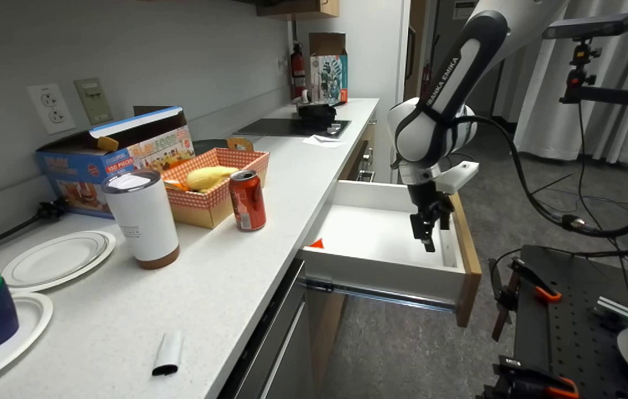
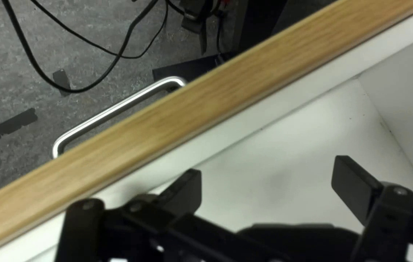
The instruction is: Open the drawer, remove all the objects and put them in the box, and then close the drawer
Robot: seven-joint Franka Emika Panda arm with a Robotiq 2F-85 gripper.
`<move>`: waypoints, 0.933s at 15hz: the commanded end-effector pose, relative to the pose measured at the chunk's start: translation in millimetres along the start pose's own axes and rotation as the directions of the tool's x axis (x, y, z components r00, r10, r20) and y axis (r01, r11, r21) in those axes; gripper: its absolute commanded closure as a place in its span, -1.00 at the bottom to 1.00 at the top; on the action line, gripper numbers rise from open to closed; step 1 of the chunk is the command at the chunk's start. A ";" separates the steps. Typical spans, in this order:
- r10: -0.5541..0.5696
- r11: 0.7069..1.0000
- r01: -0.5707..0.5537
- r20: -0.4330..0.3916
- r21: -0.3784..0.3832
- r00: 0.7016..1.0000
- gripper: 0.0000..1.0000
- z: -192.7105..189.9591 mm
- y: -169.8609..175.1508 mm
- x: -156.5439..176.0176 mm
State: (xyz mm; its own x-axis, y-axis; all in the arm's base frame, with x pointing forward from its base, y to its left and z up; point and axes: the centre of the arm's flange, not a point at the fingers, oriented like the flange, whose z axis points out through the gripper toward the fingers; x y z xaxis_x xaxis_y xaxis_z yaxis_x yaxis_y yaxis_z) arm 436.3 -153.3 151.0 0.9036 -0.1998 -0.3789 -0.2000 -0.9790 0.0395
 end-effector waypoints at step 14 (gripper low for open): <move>0.201 0.964 -0.206 -0.043 -0.171 0.979 -1.00 -40.3 -1.2 -34.4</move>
State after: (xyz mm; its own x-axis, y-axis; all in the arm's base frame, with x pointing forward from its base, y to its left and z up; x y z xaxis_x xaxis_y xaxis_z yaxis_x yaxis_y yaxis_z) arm 406.7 -152.0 159.9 0.8200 -0.3538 -0.4499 -0.2868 -0.9343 0.2118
